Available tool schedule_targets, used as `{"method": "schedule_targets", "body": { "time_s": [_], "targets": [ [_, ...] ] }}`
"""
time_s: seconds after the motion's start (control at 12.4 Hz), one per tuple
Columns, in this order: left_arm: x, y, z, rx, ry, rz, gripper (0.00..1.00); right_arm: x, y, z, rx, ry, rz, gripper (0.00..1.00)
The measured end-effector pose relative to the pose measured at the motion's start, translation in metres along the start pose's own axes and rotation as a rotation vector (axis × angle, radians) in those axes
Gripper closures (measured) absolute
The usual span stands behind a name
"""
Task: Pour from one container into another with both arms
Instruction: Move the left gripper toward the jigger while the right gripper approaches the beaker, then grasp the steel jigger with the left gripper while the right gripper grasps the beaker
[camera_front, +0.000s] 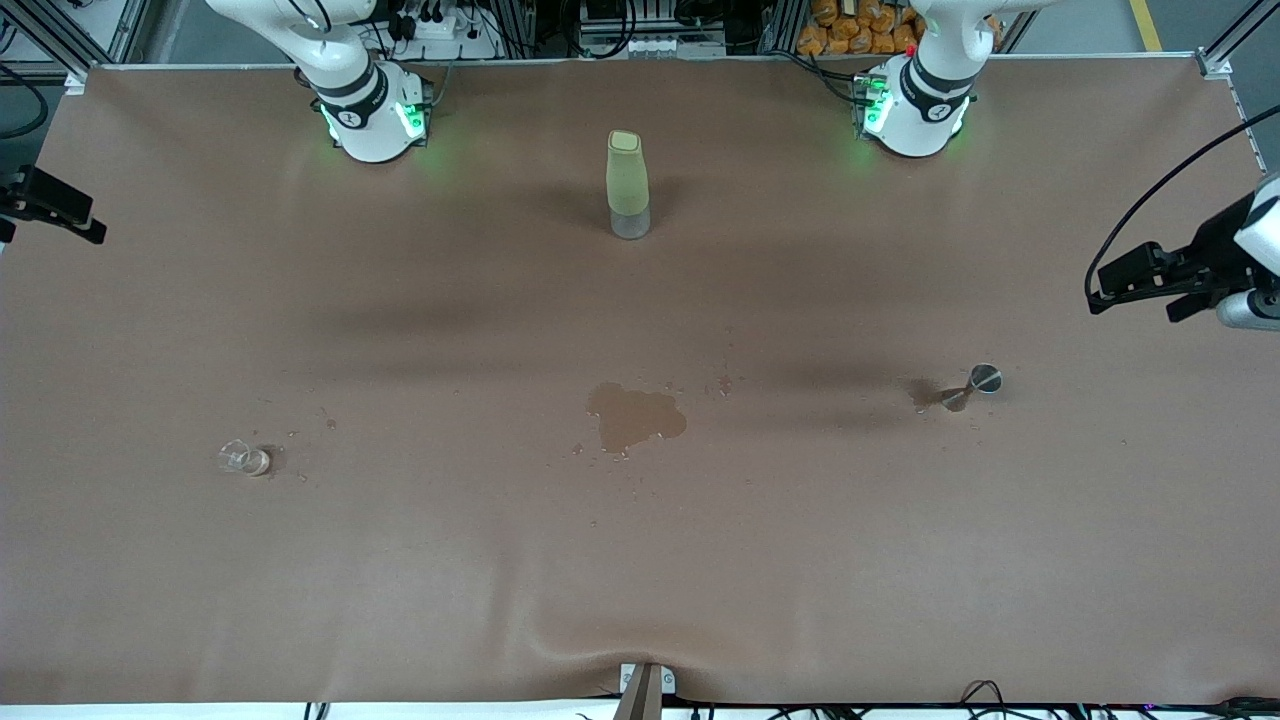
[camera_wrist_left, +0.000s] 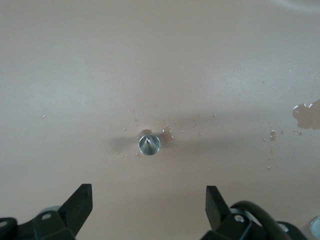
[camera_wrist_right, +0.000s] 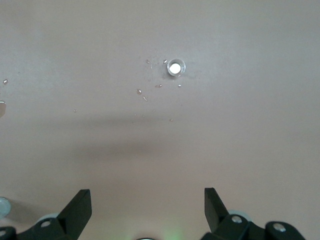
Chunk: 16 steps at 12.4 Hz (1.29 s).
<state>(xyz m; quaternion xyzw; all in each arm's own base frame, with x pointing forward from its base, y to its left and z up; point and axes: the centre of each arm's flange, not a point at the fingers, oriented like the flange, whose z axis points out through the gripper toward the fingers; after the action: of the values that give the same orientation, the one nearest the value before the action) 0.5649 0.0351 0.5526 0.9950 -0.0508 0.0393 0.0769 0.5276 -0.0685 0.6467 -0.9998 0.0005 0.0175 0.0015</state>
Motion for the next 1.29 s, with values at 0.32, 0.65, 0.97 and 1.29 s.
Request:
{"method": "schedule_targets", "body": {
  "time_s": [0.32,0.65,0.97,1.29],
  "targets": [
    [-0.013,-0.088,0.049,-0.167,0.012,0.209,0.00,0.013,0.037,0.019,0.016,0.021,-0.100,0.00],
    [-0.033,-0.191,0.149,-0.397,0.098,0.427,0.00,0.029,0.105,0.067,0.145,0.031,-0.198,0.00],
    [-0.049,-0.238,0.219,-0.516,0.262,0.681,0.09,0.047,0.158,0.127,0.280,0.098,-0.380,0.00],
    [-0.071,-0.255,0.293,-0.692,0.434,0.843,0.11,0.055,0.199,0.191,0.428,0.201,-0.567,0.00]
  ]
}}
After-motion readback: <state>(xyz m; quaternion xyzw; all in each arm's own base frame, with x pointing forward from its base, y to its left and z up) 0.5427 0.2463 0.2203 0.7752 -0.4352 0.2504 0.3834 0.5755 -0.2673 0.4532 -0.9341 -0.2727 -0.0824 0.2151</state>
